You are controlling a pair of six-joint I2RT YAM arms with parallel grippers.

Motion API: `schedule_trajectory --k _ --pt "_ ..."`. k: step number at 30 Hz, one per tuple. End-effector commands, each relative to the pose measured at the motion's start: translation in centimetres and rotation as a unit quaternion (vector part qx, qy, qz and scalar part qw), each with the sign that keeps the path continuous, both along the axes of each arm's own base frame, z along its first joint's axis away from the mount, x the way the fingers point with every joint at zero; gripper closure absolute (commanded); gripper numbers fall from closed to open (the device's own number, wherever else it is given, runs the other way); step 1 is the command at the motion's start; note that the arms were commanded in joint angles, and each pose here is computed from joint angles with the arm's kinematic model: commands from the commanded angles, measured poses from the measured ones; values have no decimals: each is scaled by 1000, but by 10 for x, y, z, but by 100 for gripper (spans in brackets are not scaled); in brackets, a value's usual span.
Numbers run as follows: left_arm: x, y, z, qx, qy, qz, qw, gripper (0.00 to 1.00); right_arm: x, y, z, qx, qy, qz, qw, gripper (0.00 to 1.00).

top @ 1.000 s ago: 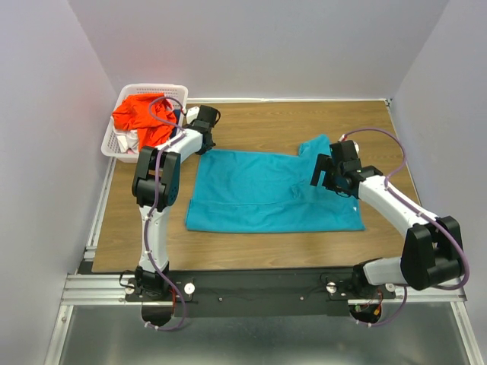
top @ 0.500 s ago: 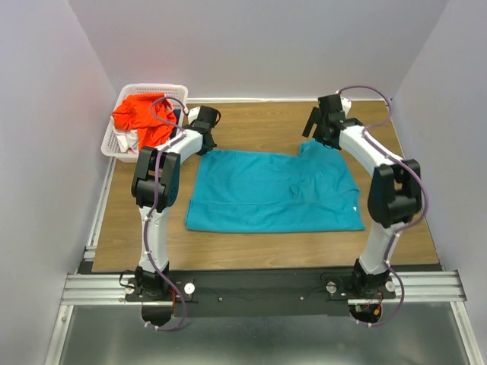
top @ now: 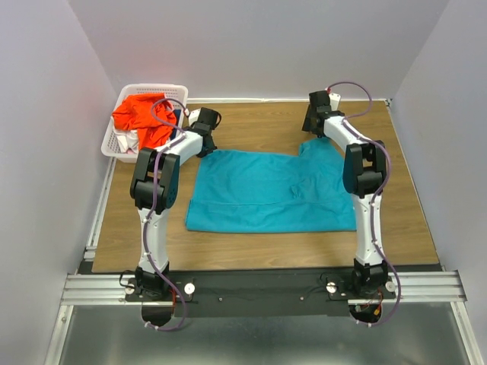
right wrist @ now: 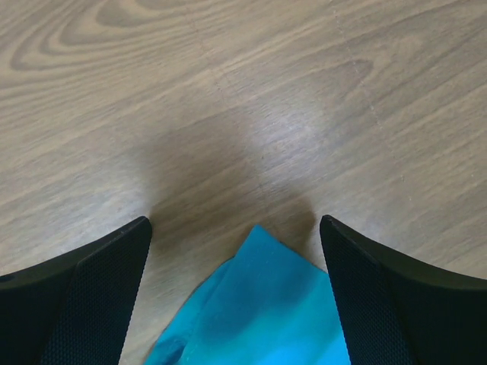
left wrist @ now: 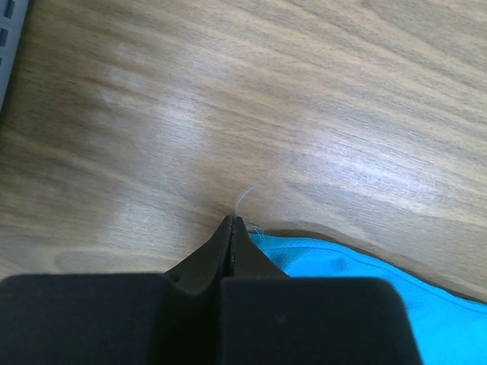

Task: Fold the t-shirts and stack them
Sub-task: Fold the tshirt

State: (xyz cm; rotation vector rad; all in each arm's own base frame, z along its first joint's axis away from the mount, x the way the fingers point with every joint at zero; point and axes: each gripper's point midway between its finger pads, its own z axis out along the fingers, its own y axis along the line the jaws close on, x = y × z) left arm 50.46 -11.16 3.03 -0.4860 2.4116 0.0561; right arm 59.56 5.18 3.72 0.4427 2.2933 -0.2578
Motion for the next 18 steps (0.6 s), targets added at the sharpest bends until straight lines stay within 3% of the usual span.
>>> schedule_trajectory --k 1,7,11,12,15,16,18 --pt "0 -1 17 2 -13 -4 1000 100 -2 -15 -4 -35 11 -9 999 4" --pt "-1 1 18 4 -12 -1 1000 100 -25 -21 -18 -43 38 -19 998 12" --pt "-2 2 21 4 -14 1 1000 100 -37 -24 -16 -45 43 -26 998 30" --pt "-2 2 20 4 -14 2 1000 100 -38 -25 -14 -40 40 -31 998 41" --pt "-2 1 23 3 -17 3 1000 100 -42 -24 -6 -38 36 -33 998 61" --pt "-2 1 24 0 -17 4 1000 100 -42 -25 -3 -38 34 -33 998 75" --pt "-3 1 26 -2 -19 4 1000 100 -42 -25 0 -40 32 -31 998 91"
